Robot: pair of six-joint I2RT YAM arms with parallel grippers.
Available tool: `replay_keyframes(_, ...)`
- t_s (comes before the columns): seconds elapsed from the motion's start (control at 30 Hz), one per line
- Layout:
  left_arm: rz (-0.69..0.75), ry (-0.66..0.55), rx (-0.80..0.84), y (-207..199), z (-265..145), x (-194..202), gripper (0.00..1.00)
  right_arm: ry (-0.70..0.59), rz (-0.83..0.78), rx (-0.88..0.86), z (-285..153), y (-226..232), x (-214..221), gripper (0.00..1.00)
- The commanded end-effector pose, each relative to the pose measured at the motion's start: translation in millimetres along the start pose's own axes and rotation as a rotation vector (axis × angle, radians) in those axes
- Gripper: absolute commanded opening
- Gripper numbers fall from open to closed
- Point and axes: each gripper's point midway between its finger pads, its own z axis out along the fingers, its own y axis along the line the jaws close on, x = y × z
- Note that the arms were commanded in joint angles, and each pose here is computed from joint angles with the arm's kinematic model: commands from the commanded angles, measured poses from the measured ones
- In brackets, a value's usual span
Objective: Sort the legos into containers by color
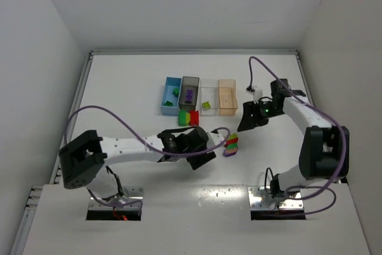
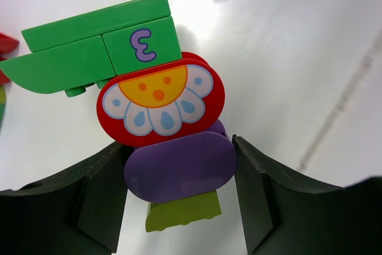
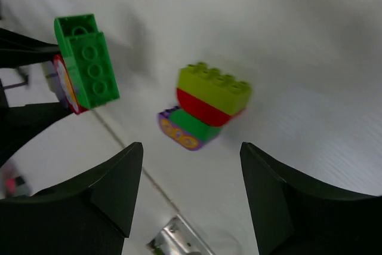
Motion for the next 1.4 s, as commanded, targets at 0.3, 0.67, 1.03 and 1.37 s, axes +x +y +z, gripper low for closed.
replay_keyframes(0.3, 0.235, -0.119, 0.027, -20, -37, -27, 0.11, 0.03, -0.082, -0.631, 11, 115, -22, 0.71)
replay_keyframes(0.67, 0.236, -0.172, 0.031, -25, -42, -53, 0.11, 0.132, -0.114, -0.667, 31, 128, -7, 0.73)
replay_keyframes(1.03, 0.24, -0.196, 0.036, -29, -48, -68, 0.11, 0.179, -0.156, -0.687, 45, 134, -2, 0.69)
replay_keyframes(1.37, 0.228, -0.18, -0.02, -19, -46, -59, 0.1, 0.19, -0.142, -0.765, 34, 141, 0, 0.0)
